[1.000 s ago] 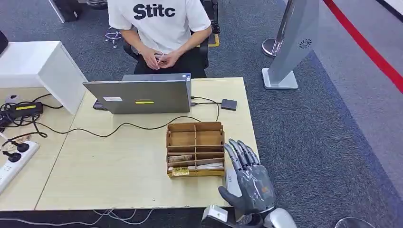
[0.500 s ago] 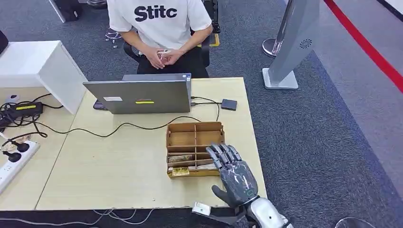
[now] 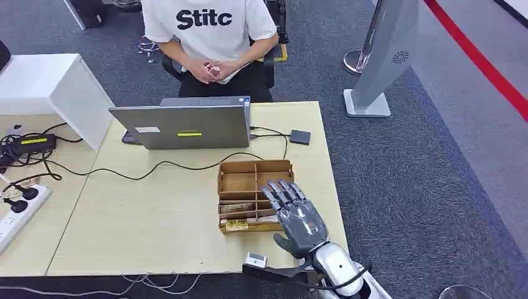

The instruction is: Pass the card to the sensor for recognition and then transmit it.

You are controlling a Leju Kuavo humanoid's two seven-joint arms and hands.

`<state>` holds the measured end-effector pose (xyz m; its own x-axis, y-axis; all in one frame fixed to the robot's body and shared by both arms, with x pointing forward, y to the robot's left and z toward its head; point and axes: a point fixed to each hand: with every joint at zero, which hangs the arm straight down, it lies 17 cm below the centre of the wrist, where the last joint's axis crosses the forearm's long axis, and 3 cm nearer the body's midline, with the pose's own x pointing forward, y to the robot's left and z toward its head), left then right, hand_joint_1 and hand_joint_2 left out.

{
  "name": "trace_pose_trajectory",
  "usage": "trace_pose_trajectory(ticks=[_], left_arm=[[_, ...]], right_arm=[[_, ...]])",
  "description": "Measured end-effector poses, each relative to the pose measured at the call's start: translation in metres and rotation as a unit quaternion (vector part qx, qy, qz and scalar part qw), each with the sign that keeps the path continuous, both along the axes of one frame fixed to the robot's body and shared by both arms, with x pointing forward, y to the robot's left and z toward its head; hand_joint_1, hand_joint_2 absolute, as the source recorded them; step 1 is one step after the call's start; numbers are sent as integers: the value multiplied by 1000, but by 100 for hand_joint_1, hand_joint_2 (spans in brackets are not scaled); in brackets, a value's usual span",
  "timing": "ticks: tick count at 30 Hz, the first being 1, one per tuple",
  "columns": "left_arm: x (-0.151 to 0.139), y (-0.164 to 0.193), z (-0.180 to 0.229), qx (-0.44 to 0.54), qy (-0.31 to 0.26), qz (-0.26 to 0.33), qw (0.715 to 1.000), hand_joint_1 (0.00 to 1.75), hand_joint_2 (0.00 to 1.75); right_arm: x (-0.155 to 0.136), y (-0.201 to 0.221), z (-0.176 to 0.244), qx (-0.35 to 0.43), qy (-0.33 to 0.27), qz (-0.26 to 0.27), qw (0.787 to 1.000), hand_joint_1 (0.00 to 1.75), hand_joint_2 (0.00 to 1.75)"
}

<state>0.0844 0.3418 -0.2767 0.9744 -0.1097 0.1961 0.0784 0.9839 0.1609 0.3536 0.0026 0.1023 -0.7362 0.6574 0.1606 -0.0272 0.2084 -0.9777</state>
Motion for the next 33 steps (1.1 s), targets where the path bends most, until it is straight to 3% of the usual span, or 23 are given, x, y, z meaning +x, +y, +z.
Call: trace_pose_trajectory(ticks=[20,33], left_arm=[[0,0,0,1,0,-2,1000,0,175],[0,0,0,1,1,-3,1000,0,175]], right_arm=[[0,3,-13,-14,11,2,1000,0,175],[-10,-9,-31,-12,31,-25,999,0,175]])
